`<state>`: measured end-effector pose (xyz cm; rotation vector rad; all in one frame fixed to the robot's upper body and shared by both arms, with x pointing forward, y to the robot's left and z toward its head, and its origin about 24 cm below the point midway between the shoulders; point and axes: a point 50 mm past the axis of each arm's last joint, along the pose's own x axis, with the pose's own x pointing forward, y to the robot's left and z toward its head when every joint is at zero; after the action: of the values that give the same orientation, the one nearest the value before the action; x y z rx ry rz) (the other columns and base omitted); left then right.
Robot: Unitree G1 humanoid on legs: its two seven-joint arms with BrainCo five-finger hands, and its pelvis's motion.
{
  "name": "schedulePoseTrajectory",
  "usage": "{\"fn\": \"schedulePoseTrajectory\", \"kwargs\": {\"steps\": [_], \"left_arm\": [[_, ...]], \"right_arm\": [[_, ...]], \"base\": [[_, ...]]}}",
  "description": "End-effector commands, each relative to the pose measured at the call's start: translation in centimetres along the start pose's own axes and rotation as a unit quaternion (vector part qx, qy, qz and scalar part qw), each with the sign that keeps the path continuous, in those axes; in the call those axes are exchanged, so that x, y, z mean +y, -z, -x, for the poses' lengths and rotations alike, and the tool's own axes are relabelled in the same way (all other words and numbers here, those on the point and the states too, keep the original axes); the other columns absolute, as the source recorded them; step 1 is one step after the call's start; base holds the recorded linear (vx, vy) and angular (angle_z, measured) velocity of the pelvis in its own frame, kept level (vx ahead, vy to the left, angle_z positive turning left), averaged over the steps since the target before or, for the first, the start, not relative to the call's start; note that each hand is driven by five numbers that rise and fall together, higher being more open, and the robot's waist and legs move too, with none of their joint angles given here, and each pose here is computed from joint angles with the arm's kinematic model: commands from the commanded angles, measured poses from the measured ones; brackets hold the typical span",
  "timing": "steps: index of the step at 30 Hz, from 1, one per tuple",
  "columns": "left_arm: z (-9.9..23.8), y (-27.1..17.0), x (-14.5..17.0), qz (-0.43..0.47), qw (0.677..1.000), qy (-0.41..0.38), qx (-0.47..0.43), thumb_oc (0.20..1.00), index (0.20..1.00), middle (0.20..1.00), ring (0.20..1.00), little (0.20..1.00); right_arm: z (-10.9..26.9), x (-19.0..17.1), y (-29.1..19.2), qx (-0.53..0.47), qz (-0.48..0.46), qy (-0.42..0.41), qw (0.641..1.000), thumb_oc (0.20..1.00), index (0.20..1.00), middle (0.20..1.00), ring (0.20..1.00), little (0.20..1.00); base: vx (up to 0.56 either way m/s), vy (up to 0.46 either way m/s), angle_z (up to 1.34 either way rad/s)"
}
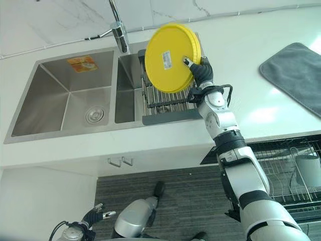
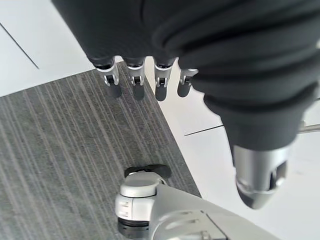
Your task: Place the dishes in the dishwasher.
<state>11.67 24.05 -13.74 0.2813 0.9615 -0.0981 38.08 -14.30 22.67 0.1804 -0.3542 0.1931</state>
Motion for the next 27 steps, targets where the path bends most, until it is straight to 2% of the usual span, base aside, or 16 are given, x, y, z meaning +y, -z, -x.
{"fn": "schedulePoseTrajectory", "kwargs": {"steps": [1, 9, 11, 16, 20, 21, 27], "left_arm": [[0.5, 2.2, -0.3, -0.029, 0.999, 0.010, 0.042, 1.000, 1.000, 1.000, 1.000, 1.000], [1.0, 4.0, -0.6, -0.032, 0.997, 0.011, 0.075, 1.000, 1.000, 1.000, 1.000, 1.000], [0.7, 3.6, -1.4, -0.060, 0.996, 0.022, 0.068, 1.000, 1.000, 1.000, 1.000, 1.000], [0.0, 2.2, -2.4, -0.072, 0.996, 0.029, 0.049, 1.000, 1.000, 1.000, 1.000, 1.000], [-0.7, 0.5, -3.2, -0.076, 0.996, 0.038, 0.032, 1.000, 1.000, 1.000, 1.000, 1.000], [-0.9, 0.1, -3.6, -0.080, 0.996, 0.042, 0.029, 1.000, 1.000, 1.000, 1.000, 1.000], [-0.7, 0.6, -4.4, -0.080, 0.995, 0.049, 0.033, 1.000, 1.000, 1.000, 1.000, 1.000]], "right_arm": [[-0.2, 1.2, -4.0, -0.116, -0.052, -0.016, 0.992, 0.200, 0.200, 0.200, 0.200, 0.200], [1.0, 3.0, -4.4, -0.150, -0.146, -0.023, 0.978, 0.200, 0.200, 0.200, 0.200, 0.200], [2.2, 3.1, -4.7, -0.168, -0.189, -0.024, 0.967, 0.200, 0.200, 0.200, 0.200, 0.200], [3.7, 2.9, -4.7, -0.186, -0.216, -0.013, 0.959, 0.200, 0.200, 0.200, 0.200, 0.200], [5.7, 2.0, -4.3, -0.196, -0.193, 0.004, 0.962, 0.200, 0.200, 0.200, 0.200, 0.200], [6.8, 1.6, -4.5, -0.207, -0.161, -0.008, 0.965, 0.200, 0.200, 0.200, 0.200, 0.200], [10.4, -1.2, -4.2, -0.209, -0.092, -0.002, 0.974, 0.200, 0.200, 0.200, 0.200, 0.200]], "base": [[-0.01, -0.122, -0.23], [-0.05, -0.144, -0.29], [-0.15, -0.208, -0.45], [-0.05, -0.121, -0.36], [-0.02, -0.146, -0.38], [-0.01, -0.118, -0.54], [0.01, -0.109, -0.54]]}}
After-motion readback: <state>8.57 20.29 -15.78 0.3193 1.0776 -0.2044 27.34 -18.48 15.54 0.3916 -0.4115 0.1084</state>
